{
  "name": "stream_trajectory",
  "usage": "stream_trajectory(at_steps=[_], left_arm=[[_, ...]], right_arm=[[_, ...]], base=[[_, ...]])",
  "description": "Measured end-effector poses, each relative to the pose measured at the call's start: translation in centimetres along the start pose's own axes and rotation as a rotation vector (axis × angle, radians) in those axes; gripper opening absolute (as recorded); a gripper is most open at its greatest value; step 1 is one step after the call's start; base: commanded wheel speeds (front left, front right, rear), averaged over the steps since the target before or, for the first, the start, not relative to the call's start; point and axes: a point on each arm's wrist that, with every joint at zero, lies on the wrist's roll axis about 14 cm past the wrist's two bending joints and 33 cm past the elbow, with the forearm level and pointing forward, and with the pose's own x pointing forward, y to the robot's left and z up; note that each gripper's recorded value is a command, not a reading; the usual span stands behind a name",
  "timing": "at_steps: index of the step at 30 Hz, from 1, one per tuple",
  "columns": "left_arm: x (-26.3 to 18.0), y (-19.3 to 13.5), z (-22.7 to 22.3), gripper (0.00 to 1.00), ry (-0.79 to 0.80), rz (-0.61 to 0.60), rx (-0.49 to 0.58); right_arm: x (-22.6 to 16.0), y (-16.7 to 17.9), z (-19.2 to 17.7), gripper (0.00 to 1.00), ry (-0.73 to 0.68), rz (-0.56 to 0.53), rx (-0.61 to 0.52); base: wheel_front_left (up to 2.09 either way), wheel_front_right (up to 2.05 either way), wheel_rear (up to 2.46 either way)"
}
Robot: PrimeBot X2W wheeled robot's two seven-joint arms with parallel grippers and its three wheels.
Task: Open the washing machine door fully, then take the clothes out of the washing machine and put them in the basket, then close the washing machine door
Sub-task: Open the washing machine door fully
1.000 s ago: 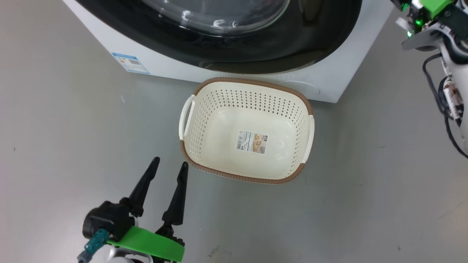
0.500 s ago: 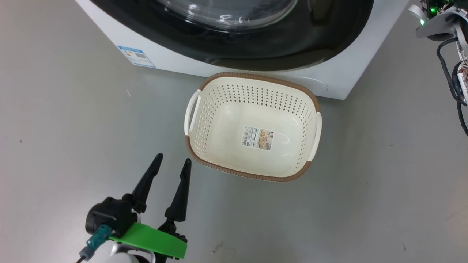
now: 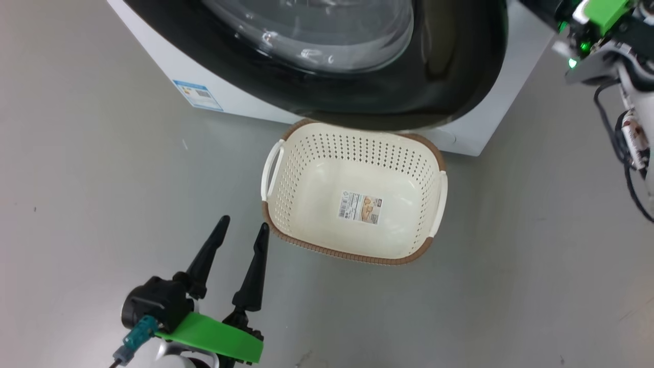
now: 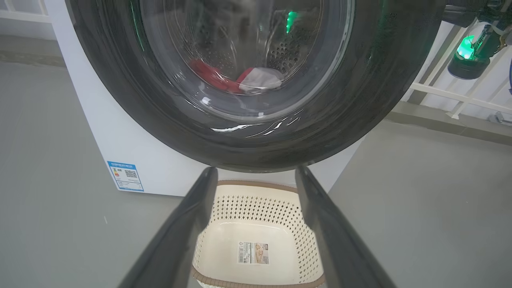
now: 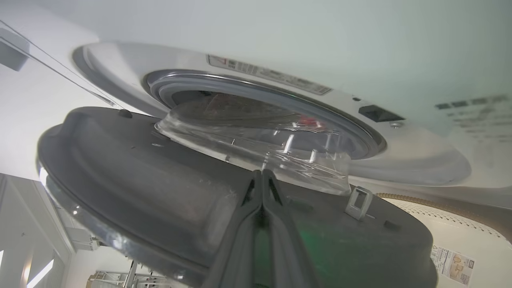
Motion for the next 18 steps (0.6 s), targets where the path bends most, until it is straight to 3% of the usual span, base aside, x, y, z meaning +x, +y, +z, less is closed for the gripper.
stream_trajectory(at_steps=[18], left_arm=[[-2.7,-0.6,1.2,1.00,-0.035,-0.002,-0.019]], right_arm=[[-2.1,1.9,-7.5,0.00,0.145,0.040,0.000]], base=[[0.00,0.00,0.00]])
